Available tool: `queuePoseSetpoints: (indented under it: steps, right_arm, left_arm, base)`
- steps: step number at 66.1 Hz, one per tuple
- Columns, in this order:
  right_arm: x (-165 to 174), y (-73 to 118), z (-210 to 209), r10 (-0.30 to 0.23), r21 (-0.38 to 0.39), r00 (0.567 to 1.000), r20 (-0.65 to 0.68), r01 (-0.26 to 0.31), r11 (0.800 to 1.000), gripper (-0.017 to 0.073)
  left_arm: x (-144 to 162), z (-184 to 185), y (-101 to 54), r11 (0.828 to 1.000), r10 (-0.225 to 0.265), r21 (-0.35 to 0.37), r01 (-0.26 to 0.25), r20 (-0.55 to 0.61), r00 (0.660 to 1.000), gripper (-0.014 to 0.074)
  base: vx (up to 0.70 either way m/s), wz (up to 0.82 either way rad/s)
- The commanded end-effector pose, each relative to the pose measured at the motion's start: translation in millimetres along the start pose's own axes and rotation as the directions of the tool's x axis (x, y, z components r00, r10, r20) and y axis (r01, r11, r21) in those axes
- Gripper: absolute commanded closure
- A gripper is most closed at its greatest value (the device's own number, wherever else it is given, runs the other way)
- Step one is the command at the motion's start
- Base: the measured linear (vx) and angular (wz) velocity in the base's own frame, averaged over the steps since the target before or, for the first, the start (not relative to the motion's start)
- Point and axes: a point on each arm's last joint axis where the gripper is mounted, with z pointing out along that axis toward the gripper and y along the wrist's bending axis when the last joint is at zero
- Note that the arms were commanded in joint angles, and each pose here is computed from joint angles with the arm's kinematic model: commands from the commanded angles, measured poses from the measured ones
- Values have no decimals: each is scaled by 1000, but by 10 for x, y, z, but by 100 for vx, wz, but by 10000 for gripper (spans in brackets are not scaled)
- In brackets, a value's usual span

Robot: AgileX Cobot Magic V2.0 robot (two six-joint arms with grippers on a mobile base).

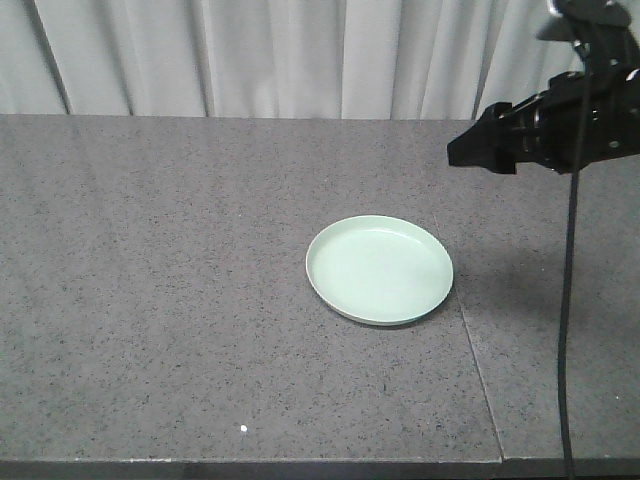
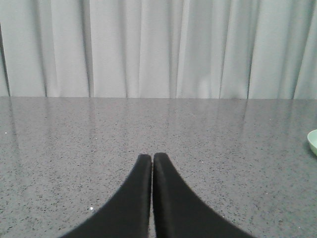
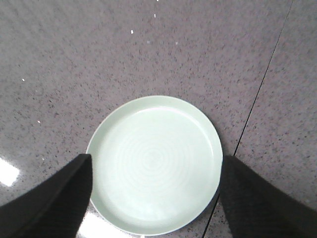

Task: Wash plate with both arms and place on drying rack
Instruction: 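Lower the right gripper onto the pale green plate's rim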

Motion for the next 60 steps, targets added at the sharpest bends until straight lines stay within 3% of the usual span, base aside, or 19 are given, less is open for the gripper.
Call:
queuePoseSetpoints:
  steps: [1,9,22,41,60]
  right_arm:
    - [-130,-12,122,-20,-1,1000,-4,20,1000,47]
    - [-105,-20,491,-48,69,992,-116,57,996,47]
    - [-55,-153,878,4,210,974,-228,45,977,47]
    - [62,-315,1312,72,223,940,-333,4,975,48]
    - [166,-401,1498,99,244,919,-381,-4,970,48]
  left_arm:
    - [-23,-9,10,1000,-9,-7,9,74,997,599]
    - [-23,-9,10,1000,-9,-7,9,74,997,599]
    - [-23,-9,10,1000,-9,-7,9,74,997,599]
    - [-23,-9,10,1000,-9,-7,9,74,997,599]
    - [-23,-9,10,1000,-9,-7,9,74,997,599]
  base:
    - [0,0]
    - [0,0]
    - [0,0]
    - [0,0]
    - [0,0]
